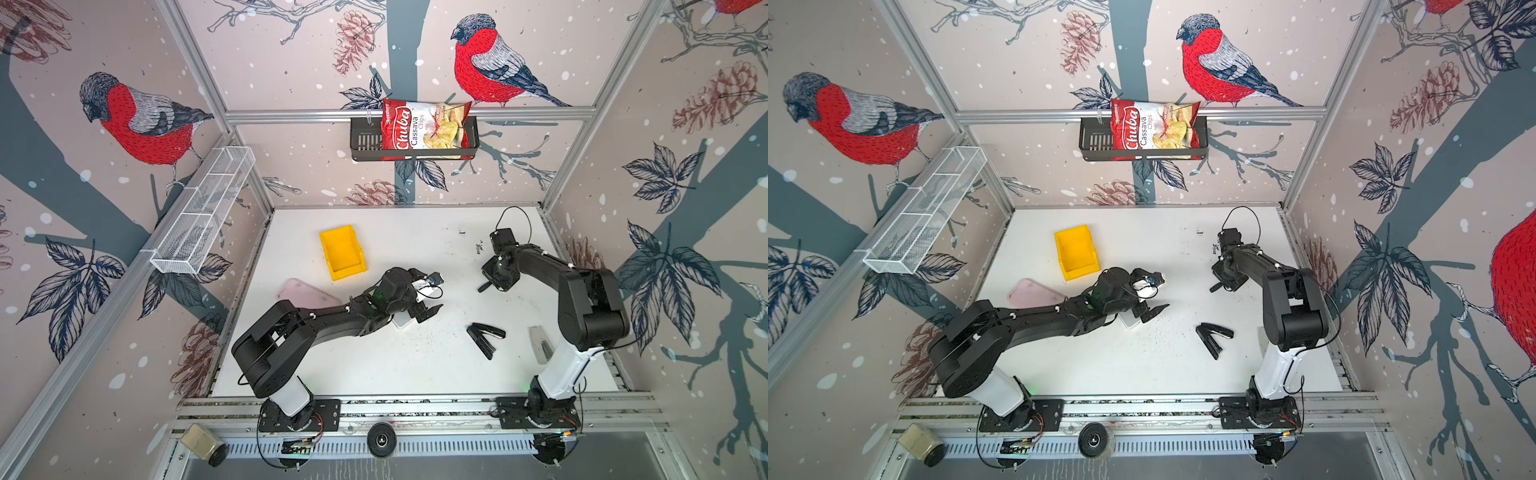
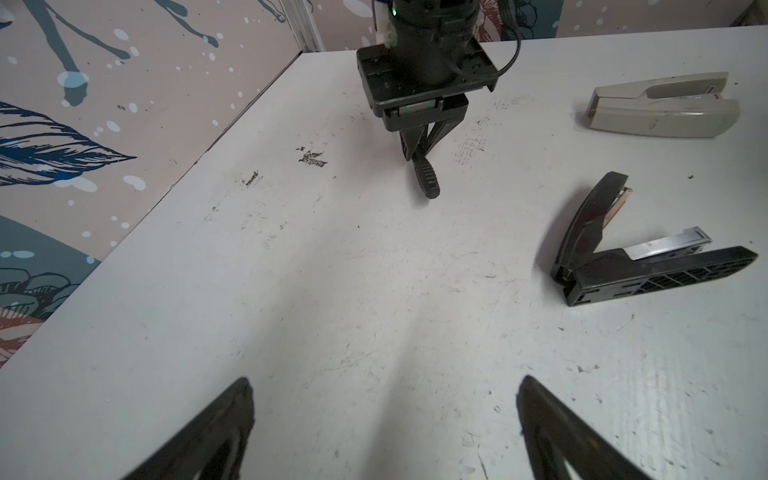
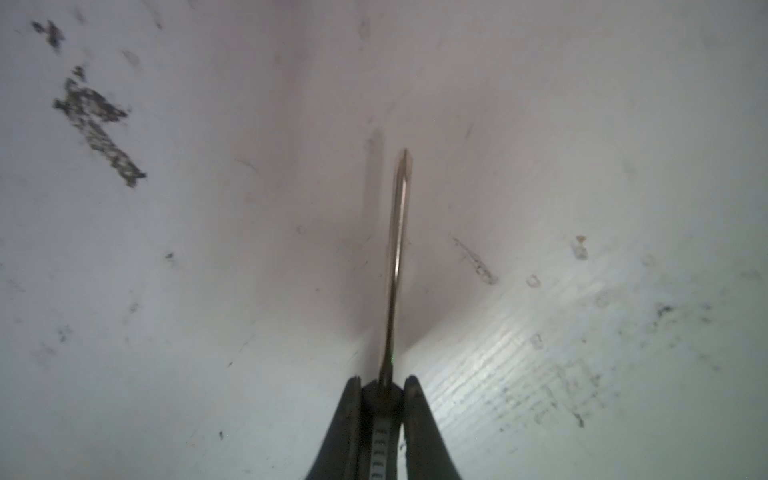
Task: Put the screwdriver in the bin
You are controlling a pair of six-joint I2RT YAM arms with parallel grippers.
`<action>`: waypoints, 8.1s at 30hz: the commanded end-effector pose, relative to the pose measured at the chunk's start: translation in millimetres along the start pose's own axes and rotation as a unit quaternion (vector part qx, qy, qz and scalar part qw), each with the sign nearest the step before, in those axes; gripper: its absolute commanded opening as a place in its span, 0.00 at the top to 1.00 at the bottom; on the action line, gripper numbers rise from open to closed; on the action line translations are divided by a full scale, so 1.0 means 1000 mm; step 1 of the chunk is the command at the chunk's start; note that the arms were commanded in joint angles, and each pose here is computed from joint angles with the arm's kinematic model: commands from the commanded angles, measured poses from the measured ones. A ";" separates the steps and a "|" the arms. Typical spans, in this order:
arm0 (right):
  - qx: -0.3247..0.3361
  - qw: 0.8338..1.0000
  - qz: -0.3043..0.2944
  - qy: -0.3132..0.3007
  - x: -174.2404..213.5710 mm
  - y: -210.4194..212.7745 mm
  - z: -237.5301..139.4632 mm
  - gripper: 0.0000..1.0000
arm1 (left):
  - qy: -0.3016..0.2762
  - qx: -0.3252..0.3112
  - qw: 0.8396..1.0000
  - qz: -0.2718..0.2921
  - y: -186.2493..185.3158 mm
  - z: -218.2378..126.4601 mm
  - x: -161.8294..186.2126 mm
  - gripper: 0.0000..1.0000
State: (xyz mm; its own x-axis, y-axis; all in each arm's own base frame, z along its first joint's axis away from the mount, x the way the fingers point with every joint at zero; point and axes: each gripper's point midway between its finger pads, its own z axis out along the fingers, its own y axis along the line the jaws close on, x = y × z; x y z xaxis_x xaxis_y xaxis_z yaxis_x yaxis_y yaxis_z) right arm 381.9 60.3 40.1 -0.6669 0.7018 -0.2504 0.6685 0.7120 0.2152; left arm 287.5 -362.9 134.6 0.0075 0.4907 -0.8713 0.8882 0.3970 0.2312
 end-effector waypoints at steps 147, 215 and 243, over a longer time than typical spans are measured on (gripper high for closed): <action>-0.546 0.469 -0.642 -0.263 0.237 0.204 -0.288 0.00 | 0.199 -0.409 0.550 -0.701 0.248 -0.104 0.178 1.00; -0.458 0.594 -0.554 -0.361 0.098 0.154 -0.273 0.00 | -0.045 -0.458 0.741 -0.489 0.252 -0.214 0.051 0.01; -0.139 0.803 -0.285 -0.505 -0.081 -0.015 -0.163 0.01 | -0.052 -0.583 0.774 -0.243 0.199 -0.271 0.145 0.00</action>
State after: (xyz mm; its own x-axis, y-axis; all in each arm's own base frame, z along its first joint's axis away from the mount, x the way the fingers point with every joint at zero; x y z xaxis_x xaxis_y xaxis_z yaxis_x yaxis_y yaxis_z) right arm 371.9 29.8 210.3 -0.1774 -0.0185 -0.9840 -0.0268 0.9995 -0.0139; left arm 339.3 -6.0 150.8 -0.2153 -0.0052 -0.9765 -0.2077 0.9774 0.0406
